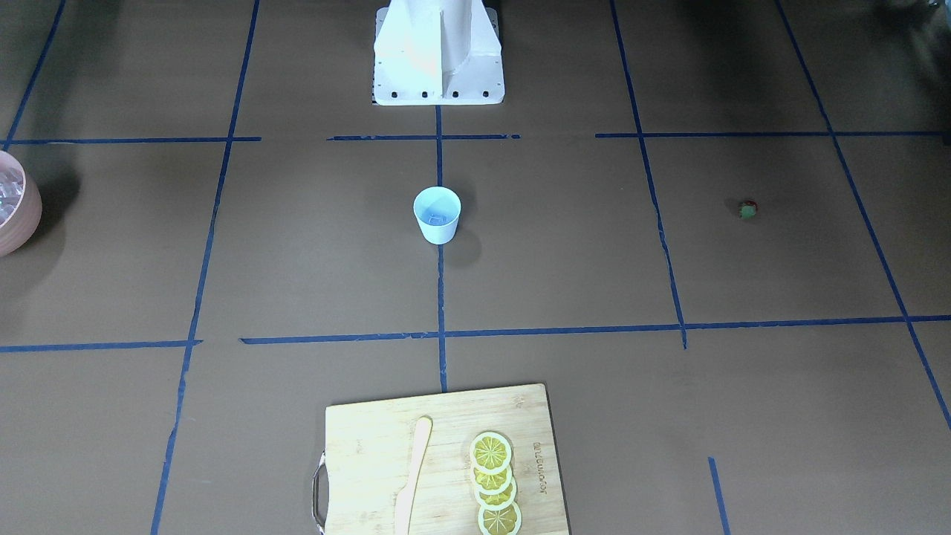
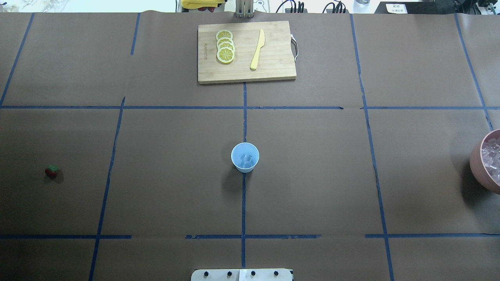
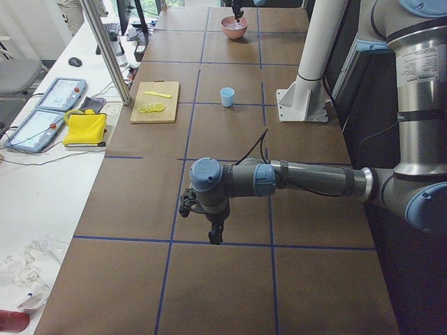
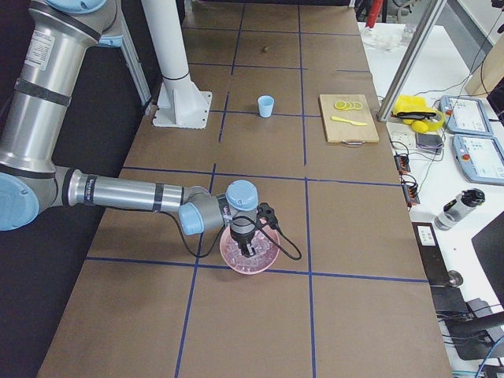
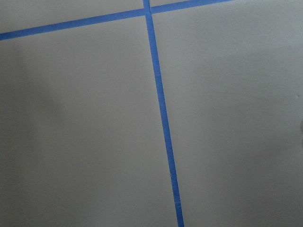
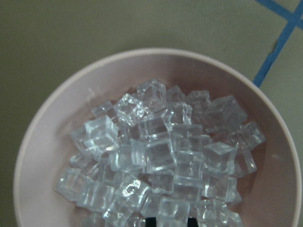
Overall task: Put ice and strawberries in cup
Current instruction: 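Grasp a third ice cube from the pink bowl with the right gripper, then carry the ice cube with the right gripper over the cup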
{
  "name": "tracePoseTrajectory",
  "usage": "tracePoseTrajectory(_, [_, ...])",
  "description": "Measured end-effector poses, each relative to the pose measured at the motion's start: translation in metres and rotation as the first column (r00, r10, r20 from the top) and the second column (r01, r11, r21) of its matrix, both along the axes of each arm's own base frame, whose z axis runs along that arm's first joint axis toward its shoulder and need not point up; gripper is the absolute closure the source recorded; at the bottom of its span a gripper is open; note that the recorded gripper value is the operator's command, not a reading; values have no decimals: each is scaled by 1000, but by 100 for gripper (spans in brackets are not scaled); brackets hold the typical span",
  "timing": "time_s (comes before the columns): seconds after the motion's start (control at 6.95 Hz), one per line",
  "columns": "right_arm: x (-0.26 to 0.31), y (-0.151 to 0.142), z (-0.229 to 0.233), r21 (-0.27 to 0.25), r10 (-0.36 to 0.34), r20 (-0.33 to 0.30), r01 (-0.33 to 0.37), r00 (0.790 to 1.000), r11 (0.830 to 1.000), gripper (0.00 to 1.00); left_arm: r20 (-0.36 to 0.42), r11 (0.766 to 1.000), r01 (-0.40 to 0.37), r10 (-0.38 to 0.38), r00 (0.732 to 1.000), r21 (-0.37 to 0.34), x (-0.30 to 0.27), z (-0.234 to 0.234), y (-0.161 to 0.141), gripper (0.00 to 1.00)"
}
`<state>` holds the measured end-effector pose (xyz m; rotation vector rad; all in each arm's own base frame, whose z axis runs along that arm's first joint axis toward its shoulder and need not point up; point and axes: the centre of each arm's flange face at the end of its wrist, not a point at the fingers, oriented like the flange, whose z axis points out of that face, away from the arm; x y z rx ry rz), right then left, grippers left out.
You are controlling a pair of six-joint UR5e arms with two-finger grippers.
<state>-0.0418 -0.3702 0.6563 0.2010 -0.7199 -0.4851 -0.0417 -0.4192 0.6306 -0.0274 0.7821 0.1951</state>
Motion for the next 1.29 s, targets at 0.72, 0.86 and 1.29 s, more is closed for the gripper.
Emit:
tracePoseTrajectory(0.72, [-35, -79, -210, 36, 77, 63, -79, 995, 996, 100, -1, 1000, 0, 0, 1000, 5, 0, -1, 0, 0])
tracePoseTrajectory(0.86, [-67, -88, -250, 23, 93, 91, -95, 991, 995, 100, 0, 1000, 0, 0, 1000, 7, 0, -2, -1, 0])
tracePoseTrajectory(1.29, [-229, -83, -367, -69, 145, 135, -137, 980, 988, 100, 0, 1000, 0, 0, 1000, 12, 0, -3, -1, 0])
